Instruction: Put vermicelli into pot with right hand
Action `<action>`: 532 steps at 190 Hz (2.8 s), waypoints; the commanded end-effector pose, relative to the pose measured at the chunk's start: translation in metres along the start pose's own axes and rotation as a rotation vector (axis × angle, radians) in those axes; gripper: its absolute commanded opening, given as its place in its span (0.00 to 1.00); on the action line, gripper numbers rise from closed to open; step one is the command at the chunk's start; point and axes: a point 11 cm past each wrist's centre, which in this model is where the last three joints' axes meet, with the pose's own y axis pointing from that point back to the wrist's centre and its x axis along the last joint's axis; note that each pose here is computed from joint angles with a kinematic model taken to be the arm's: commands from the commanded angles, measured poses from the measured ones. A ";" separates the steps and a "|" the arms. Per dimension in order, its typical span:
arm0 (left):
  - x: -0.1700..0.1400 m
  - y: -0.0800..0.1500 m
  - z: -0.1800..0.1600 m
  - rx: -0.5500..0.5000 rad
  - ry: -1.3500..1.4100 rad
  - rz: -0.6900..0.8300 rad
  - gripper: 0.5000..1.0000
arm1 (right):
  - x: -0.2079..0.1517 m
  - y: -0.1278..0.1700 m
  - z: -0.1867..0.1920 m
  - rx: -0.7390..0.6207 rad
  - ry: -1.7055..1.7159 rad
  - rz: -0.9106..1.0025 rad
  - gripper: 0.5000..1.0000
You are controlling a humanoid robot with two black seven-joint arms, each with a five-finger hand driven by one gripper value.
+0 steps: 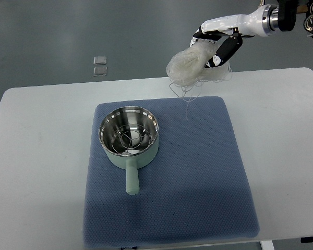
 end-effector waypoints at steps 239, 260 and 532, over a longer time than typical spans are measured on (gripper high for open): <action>-0.004 0.000 -0.008 0.069 0.001 -0.011 1.00 | -0.123 -0.149 -0.083 0.124 -0.020 -0.179 0.00; -0.004 0.000 -0.008 0.069 0.001 -0.011 1.00 | -0.124 -0.150 -0.078 0.108 -0.013 -0.173 0.49; -0.004 0.000 -0.008 0.072 0.001 -0.012 1.00 | -0.095 0.015 0.180 0.459 -1.585 0.854 0.86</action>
